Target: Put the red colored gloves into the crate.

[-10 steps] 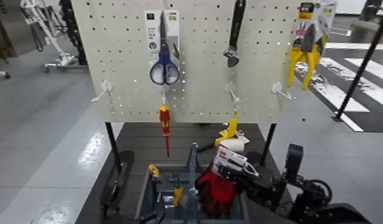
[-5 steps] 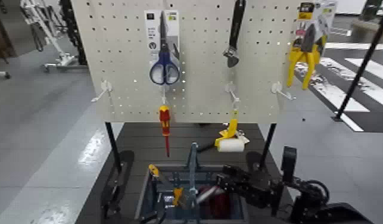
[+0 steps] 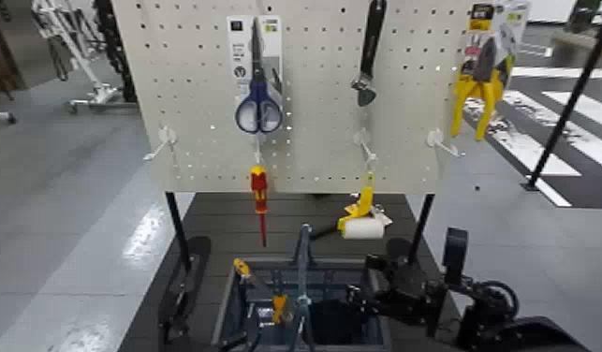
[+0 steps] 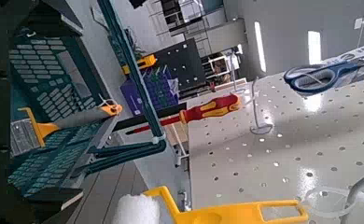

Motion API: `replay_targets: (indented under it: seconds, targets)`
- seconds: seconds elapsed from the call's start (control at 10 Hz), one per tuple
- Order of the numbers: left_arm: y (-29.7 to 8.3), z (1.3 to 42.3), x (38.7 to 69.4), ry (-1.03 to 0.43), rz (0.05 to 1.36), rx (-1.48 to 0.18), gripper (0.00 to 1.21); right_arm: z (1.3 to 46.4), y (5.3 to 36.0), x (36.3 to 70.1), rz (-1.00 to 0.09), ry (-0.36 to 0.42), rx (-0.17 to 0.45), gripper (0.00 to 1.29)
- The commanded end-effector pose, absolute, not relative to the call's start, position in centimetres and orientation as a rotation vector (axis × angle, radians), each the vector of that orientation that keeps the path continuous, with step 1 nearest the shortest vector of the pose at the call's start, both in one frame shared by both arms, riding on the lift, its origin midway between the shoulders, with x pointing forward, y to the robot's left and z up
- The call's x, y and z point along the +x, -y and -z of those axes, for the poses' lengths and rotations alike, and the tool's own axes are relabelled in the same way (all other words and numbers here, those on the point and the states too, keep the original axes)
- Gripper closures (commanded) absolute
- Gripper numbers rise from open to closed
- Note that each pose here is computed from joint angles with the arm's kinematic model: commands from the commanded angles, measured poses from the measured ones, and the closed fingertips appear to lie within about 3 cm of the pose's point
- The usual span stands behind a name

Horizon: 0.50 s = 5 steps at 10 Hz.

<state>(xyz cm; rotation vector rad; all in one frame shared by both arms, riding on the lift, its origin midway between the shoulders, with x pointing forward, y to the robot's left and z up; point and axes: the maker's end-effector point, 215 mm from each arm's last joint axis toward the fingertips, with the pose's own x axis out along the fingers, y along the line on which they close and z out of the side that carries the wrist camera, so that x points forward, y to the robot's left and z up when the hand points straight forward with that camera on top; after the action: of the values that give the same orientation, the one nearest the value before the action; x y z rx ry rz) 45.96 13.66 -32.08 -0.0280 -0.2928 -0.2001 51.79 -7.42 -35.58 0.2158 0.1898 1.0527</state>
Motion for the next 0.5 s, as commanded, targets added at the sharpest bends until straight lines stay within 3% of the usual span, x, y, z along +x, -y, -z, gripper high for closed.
replay_targets:
  seconds: [0.1,0.3,0.5]
  targets:
    - [-13.6,32.0,46.0,0.294,0.198,-0.033,0.1,35.1,7.9,51.6,-1.04,-0.176,0.207,0.0]
    - [-13.6,32.1,45.9,0.293,0.196,-0.033,0.1,34.5,10.5,51.2,-0.937,-0.143,0.185,0.0]
    - [-13.7,32.1,45.9,0.291,0.195,-0.032,0.1,33.9,13.9,50.4,-0.753,-0.101,0.088,0.0]
